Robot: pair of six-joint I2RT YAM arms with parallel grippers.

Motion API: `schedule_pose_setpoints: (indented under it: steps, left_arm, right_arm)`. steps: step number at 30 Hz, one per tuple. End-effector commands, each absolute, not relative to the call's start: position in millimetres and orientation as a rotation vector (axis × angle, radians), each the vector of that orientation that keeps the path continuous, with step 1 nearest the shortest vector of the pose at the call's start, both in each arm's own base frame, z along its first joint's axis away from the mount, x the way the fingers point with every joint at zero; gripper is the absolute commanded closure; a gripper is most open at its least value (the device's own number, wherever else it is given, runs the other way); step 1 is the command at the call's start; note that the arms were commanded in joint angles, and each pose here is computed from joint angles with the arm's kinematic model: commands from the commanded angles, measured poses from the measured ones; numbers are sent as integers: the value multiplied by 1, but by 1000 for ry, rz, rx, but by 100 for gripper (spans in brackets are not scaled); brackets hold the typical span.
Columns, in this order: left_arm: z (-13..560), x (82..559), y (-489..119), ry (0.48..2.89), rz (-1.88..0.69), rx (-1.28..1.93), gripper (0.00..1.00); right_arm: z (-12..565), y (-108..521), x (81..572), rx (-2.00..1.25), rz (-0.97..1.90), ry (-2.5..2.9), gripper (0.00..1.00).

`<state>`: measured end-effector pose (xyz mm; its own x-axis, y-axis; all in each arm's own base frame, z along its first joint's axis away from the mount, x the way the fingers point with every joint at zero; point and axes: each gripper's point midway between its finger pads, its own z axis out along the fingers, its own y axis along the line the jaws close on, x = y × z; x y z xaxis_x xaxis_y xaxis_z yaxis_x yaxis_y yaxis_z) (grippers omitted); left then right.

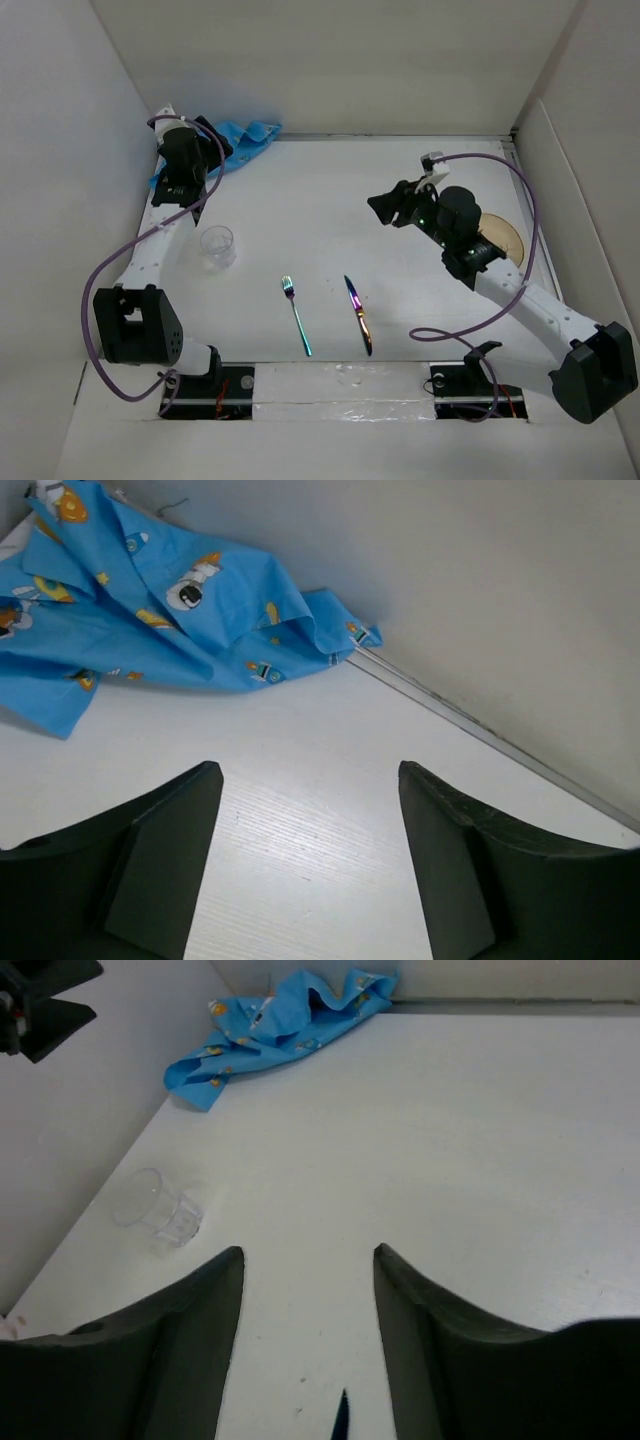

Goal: Set the dinner table for one person

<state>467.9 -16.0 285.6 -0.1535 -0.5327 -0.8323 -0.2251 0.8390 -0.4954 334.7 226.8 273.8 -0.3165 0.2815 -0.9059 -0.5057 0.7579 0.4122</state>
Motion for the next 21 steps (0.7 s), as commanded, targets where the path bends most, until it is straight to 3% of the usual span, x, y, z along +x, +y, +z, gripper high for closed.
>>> schedule_pose_setpoints:
  steps: [1, 3, 4, 5, 6, 10, 13, 15, 18, 19, 21]
  left_arm:
    - [307, 471, 3, 1634, -237, -656, 31]
    - [290, 477, 9, 1685, -177, -676, 30]
    - [281, 479, 16, 1702, -126, -701, 31]
    - [260, 485, 21, 1744, -79, -723, 32]
    - [261, 490, 29, 1745, -53, -746, 35]
    - [213, 496, 67, 1846, 25, -884, 67]
    - [169, 481, 97, 1888, -70, -1021, 68]
    - [150, 470, 114, 1869, -85, -1074, 63]
    - [134, 461, 132, 1885, -10, -1120, 44]
    - [130, 458, 136, 1904, 26, -1130, 40]
    - [123, 460, 137, 1930, 43, -1129, 37]
  right_arm:
    - [306, 236, 329, -194, 858, 1602, 52]
    - [300, 238, 330, -193, 869, 1616, 70]
    - [301, 241, 329, -207, 881, 1606, 89]
    - [301, 245, 326, -220, 891, 1604, 99]
    - [299, 244, 327, -227, 881, 1606, 100]
    - [294, 245, 325, -234, 834, 1645, 100]
    - [293, 240, 328, -210, 811, 1633, 100]
    - [287, 242, 327, -212, 820, 1646, 100]
    - [284, 245, 326, -225, 819, 1657, 74]
    - [284, 246, 327, -224, 821, 1653, 55]
    - [281, 252, 326, -246, 831, 1666, 46]
